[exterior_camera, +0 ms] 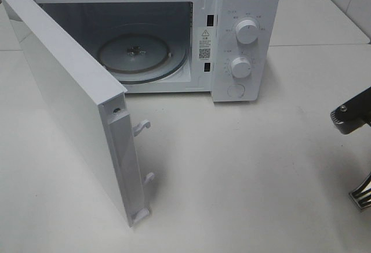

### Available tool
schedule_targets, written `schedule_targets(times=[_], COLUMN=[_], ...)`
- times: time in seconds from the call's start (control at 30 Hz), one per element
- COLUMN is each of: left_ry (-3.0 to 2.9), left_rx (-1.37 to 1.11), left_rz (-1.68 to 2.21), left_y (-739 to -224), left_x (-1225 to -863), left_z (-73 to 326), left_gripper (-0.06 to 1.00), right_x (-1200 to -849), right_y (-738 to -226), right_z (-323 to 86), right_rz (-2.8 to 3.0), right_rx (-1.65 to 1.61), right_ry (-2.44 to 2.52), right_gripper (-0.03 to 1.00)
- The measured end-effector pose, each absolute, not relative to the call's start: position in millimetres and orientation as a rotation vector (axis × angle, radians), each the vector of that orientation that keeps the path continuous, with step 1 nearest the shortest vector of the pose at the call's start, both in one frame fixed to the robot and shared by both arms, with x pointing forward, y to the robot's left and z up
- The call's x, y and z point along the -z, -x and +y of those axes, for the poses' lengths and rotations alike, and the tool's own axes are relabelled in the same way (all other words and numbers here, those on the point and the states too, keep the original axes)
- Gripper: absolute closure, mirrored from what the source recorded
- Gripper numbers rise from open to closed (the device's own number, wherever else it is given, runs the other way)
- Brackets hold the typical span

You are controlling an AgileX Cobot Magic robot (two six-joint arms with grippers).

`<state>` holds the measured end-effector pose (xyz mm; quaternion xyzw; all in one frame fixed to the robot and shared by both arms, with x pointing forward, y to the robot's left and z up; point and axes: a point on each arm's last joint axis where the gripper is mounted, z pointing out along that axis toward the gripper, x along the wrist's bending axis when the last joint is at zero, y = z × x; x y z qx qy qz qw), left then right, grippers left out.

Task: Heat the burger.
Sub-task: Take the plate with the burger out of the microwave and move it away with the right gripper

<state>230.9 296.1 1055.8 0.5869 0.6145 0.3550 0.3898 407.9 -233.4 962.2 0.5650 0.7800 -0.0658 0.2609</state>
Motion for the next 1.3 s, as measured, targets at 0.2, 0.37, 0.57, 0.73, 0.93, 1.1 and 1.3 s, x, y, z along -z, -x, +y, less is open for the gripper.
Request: schedule_targets(times=[0.2, 0.37, 0.57, 0.73, 0.93, 1.1, 1.3], left_ry=[-1.492, -1.492, -1.492, -1.492, -1.492, -1.492, -1.492], left_rx=[-0.902, -0.902, -0.902, -0.902, -0.902, -0.902, -0.902], left_rz=[1.562, 1.562, 1.562, 1.562, 1.562, 1.562, 1.562], left_y=[-230.9, -230.9, -230.9, -230.9, -230.9, -230.9, -230.9], left_x=[-1055.8, -1055.8, -1055.8, -1055.8, -1055.8, -1055.8, -1055.8], left_z=[296.1, 296.1, 296.1, 296.1, 296.1, 296.1, 296.1], left_gripper=[-0.04, -0.04, -0.04, -0.04, -0.04, -0.04, -0.04], right_x=[-944.7, -928.5, -905.0, -893.1, -879.5, -878.3, -878.5], right_y=[-416.2, -423.3, -431.1, -433.9, -442.5, -449.4, -455.9], right_z=[-227.5, -221.0, -216.5, -214.9, -218.2, -224.8, -232.5], right_rz=[2.087, 2.109, 2.12, 2.117, 2.113, 2.108, 2.108], right_rx=[0.203, 0.198, 0.251, 0.273, 0.236, 0.186, 0.161], right_ry=[-1.575, -1.583, -1.561, -1.563, -1.609, -1.638, -1.624], right_gripper=[0.9, 0.9, 0.9, 0.9, 0.9, 0.9, 0.89])
